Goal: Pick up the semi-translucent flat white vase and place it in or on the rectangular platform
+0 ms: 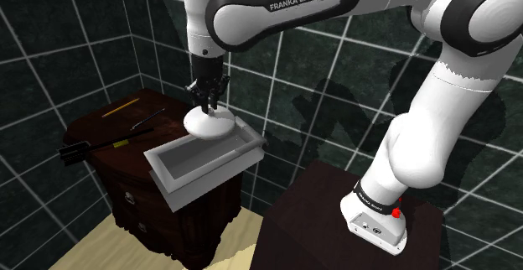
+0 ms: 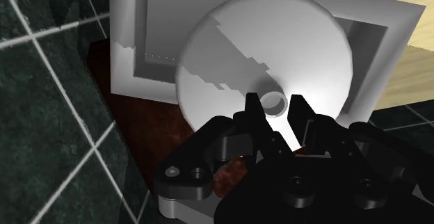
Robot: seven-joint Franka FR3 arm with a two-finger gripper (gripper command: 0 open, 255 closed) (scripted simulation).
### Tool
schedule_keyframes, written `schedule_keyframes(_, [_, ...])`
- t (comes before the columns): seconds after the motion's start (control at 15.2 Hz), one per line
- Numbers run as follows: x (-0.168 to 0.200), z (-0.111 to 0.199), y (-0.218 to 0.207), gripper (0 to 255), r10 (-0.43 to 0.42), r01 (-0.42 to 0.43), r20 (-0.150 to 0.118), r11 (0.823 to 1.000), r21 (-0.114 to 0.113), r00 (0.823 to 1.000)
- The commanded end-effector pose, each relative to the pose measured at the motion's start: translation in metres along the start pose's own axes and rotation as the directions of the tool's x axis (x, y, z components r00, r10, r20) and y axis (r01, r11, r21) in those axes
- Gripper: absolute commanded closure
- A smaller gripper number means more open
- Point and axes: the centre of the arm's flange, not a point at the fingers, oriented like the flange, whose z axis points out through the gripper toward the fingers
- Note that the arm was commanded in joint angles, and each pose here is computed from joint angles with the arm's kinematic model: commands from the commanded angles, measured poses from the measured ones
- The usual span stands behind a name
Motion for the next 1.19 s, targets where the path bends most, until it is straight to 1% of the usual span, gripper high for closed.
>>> schedule_keyframes(0.0, [-0.001,0.011,0.0,255,0.0,0.0,-0.001,1.0,0.0,1.0])
schedule_keyframes(0.86, [-0.002,0.081,-0.002,255,0.0,0.0,-0.001,1.0,0.0,1.0])
schedule_keyframes(1.12, [-0.002,0.081,-0.002,255,0.0,0.0,-0.001,1.0,0.0,1.0])
